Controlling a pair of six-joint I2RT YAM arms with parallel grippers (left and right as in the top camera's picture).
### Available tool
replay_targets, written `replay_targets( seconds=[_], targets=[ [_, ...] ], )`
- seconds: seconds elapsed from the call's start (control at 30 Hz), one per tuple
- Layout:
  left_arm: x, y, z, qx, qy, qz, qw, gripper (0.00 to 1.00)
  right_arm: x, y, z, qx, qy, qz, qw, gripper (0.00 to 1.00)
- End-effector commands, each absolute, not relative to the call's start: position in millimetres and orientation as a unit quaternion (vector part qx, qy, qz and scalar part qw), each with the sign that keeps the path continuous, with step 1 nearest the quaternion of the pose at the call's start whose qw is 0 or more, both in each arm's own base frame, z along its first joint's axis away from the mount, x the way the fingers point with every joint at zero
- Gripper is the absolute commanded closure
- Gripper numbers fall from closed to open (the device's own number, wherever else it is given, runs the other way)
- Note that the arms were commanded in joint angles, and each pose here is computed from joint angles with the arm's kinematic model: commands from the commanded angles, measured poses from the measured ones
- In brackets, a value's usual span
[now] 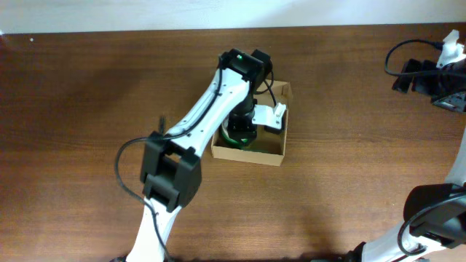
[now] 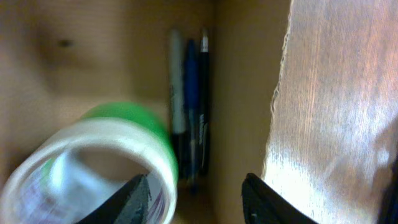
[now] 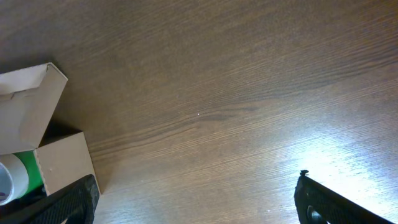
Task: Pack container
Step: 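Move the left gripper back to the grey pen and grasp it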
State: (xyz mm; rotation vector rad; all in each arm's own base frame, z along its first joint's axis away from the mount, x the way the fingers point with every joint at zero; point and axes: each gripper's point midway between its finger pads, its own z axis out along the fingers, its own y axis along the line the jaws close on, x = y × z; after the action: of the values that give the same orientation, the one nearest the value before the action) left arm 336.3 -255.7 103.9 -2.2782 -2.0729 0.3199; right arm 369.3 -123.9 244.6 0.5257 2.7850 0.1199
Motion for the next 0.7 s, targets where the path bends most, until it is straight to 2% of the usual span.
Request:
replay_targets(
  seconds=[0.0,0.03,0.07,0.17,0.27,0.33,0.47,0.5,0.53,0.6,0.67],
  targets=[
    [351.9,-229.4,232.6,-0.671,-0.724,0.05,-0.154,0.35,370.3,-122.4,243.8,0.187,0.969,0.049,0.151,0.01],
    [354.9,-211.9,275.2,-0.631,-0.743,0.036,-0.22,0.15,370.3,-122.3,243.8,0.187,0.969,0.049,0.151,0.01],
    [356.3,-199.4,300.4,-0.605,-0.752,0.031,-0.261,0.01,370.3,-122.3,243.8,0.187,0.969,0.049,0.151,0.01],
    [349.0,-159.3,355.4,-0.543,-0.758,0.051,-0.357,0.01,370.3,-122.4,243.8,0.187,0.969,0.049,0.151,0.01],
    [354.7,-112.3,358.4,-0.443,-0.812,0.069,-0.374,0.01,370.4,-122.4,243.8,0.187,0.969,0.049,0.151,0.01],
    [365.3,-87.8,338.7,-0.369,-0.857,0.082,-0.351,0.0,370.4,-122.3,243.8,0.187,0.969,0.049,0.151,0.01],
    [389.4,-29.5,254.1,-0.166,-0.95,0.078,-0.254,0.0,370.4,-122.3,243.8,0.187,0.969,0.049,0.151,0.01],
    [392.7,-15.0,217.9,-0.123,-0.967,0.067,-0.215,0.06,370.3,-122.4,243.6,0.187,0.969,0.049,0.151,0.01],
    [394.1,-8.8,200.2,-0.102,-0.973,0.058,-0.197,0.09,370.3,-122.3,243.8,0.187,0.969,0.049,0.151,0.01],
    [394.6,1.8,158.4,-0.067,-0.985,0.04,-0.152,0.21,370.3,-122.4,243.8,0.187,0.969,0.049,0.151,0.01],
    [392.7,7.1,119.8,-0.047,-0.993,0.032,-0.103,0.27,370.4,-122.3,243.6,0.187,0.969,0.049,0.151,0.01]
  ],
)
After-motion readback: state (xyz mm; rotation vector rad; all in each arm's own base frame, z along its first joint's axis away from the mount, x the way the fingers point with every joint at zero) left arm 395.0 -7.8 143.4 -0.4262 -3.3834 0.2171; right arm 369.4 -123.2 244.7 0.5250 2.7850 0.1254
